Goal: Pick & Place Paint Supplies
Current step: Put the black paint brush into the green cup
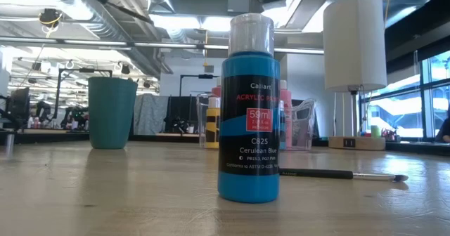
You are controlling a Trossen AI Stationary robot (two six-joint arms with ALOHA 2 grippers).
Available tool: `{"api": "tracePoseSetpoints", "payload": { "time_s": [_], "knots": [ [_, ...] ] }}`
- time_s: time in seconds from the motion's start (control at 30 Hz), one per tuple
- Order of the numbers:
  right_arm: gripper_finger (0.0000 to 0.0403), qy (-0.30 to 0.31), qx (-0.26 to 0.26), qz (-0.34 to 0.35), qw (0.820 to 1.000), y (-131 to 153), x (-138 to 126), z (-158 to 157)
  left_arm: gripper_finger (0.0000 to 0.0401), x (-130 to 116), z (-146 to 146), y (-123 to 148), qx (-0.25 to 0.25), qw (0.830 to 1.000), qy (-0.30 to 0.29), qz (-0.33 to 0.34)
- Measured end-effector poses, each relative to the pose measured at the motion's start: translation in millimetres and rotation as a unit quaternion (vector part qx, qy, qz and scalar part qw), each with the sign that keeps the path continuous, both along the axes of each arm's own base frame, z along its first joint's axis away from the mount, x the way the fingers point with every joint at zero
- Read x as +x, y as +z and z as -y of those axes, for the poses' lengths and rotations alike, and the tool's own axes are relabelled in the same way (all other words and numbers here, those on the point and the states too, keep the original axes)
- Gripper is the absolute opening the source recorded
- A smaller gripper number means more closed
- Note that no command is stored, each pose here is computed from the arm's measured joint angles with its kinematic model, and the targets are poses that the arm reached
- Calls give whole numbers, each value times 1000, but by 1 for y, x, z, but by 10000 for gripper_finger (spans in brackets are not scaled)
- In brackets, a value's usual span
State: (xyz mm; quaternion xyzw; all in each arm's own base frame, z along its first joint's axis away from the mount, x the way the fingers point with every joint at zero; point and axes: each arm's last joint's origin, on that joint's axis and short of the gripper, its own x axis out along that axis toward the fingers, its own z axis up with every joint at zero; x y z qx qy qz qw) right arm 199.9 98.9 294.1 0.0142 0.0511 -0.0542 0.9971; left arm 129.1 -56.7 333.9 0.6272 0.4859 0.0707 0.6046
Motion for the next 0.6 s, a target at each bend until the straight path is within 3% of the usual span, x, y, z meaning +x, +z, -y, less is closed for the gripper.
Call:
{"api": "tracePoseSetpoints", "payload": {
  "time_s": [0.27,0.6],
  "knots": [
    [170,-1,8,5,1000,1,0,0,2,-24,-38,-1,12,997,70,12],
    [170,-9,20,19,1000,4,2,3,2,-39,-57,-25,62,990,74,-102]
  ]
}}
